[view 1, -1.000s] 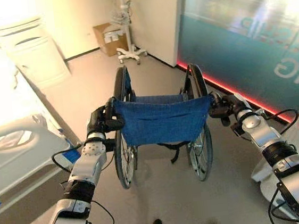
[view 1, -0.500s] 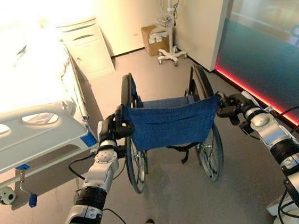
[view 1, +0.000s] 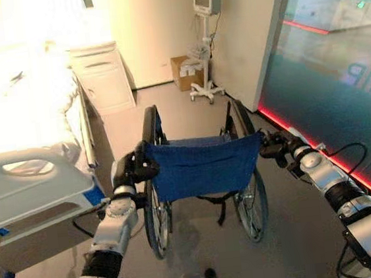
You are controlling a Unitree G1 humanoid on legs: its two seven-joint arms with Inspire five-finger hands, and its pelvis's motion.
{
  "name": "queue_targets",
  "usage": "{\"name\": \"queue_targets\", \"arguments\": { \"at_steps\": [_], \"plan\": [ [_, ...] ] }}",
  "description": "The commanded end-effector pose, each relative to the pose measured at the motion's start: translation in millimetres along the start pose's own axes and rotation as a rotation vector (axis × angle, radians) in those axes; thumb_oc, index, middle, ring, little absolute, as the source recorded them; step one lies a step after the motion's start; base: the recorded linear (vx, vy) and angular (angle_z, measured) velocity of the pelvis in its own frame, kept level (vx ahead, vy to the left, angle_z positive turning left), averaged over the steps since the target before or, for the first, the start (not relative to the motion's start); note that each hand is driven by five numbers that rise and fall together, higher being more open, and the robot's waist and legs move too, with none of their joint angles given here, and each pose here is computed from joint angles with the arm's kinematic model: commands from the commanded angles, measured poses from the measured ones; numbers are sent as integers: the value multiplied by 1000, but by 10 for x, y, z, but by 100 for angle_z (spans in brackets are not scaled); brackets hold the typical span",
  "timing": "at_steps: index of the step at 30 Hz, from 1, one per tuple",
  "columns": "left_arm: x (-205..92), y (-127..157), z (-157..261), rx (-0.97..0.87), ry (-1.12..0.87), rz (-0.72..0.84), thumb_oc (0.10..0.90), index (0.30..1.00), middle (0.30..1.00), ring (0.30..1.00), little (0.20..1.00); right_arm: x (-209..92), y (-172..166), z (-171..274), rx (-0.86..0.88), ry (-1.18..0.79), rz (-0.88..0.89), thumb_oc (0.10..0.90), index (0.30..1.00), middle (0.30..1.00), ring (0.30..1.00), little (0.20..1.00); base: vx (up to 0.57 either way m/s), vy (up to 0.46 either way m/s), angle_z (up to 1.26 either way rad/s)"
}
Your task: Push the wheelchair next to the bed
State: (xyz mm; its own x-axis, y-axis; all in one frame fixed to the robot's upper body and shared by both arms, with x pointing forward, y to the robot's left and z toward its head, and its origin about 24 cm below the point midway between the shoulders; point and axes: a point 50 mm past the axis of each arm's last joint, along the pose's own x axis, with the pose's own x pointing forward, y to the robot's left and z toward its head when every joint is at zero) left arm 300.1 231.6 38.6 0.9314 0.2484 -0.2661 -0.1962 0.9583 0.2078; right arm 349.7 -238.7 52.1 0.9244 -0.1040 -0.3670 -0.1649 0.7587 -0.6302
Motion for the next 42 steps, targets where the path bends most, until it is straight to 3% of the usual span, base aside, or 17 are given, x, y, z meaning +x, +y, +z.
{"name": "queue_targets", "arguments": {
  "at_steps": [1,7,14,21,29,42],
  "plan": [
    [-100,32,-455,192,129,-52,400,300,300,300,300,-102,-109,182,-305,-177,22,400,300,300,300,300,273,-208,22],
    [41,10,-197,215,59,-93,400,300,300,300,300,-104,-218,217,-292,-203,-83,400,300,300,300,300,177,-355,36],
    [27,15,-163,237,41,-82,400,300,300,300,300,-149,-256,349,-285,-243,-83,400,300,300,300,300,269,-502,62],
    [-77,1,-390,199,111,-65,400,300,300,300,300,-149,-243,377,-334,-260,18,400,300,300,300,300,288,-382,66],
    [-35,-314,-473,194,139,-160,400,300,300,300,300,-107,-325,158,-330,-176,1,400,300,300,300,300,156,-251,93],
    [-119,-194,-559,223,148,-137,400,300,300,300,300,-52,-88,113,-268,-134,27,400,300,300,300,300,234,-67,-7]
  ]
}}
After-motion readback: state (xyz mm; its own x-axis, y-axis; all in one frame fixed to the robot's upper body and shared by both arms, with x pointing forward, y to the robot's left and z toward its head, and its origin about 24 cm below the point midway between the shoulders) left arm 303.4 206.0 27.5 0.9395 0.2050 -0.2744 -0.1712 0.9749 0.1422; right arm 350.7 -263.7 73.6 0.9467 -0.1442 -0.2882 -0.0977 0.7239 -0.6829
